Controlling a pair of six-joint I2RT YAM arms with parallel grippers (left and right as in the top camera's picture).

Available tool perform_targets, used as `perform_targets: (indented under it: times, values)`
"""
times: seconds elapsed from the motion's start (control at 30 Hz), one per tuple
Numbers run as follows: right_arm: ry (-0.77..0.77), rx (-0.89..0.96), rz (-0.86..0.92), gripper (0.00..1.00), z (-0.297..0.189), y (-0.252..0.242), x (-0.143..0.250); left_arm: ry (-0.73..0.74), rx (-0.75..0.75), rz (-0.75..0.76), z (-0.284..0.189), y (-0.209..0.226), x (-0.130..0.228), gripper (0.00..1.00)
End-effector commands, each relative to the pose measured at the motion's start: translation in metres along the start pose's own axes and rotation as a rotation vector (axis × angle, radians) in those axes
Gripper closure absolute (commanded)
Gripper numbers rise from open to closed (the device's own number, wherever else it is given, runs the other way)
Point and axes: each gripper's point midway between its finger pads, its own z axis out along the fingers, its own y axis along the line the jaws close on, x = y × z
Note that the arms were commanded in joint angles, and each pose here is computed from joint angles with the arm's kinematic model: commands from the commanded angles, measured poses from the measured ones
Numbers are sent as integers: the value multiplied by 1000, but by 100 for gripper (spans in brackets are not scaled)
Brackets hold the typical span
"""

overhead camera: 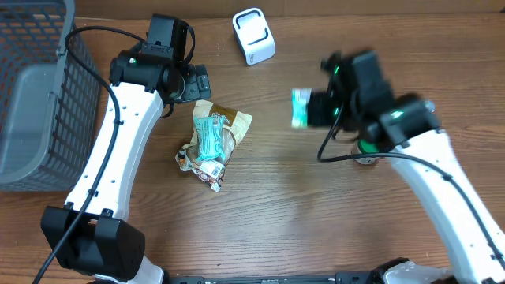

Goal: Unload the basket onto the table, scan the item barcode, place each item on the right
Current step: 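Raise the Kleenex pack up to the white scanner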

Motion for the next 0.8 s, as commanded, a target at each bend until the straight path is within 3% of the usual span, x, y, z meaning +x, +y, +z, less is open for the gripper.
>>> perform_targets:
  times: [0.0, 0.13, 0.3, 0.77]
  values:
    - [-157, -3, -63, 97, -51, 18, -52, -30, 4, 15, -9, -1, -6, 0]
    - [-223, 45, -132, 97, -67, 21, -78, -30, 4, 15, -9, -1, -6, 0]
    - [-244, 40, -206, 96, -51, 34, -88, -30, 4, 15, -9, -1, -6, 0]
    - [-193, 370, -530, 96, 85, 33, -101, -30, 4, 15, -9, -1, -6, 0]
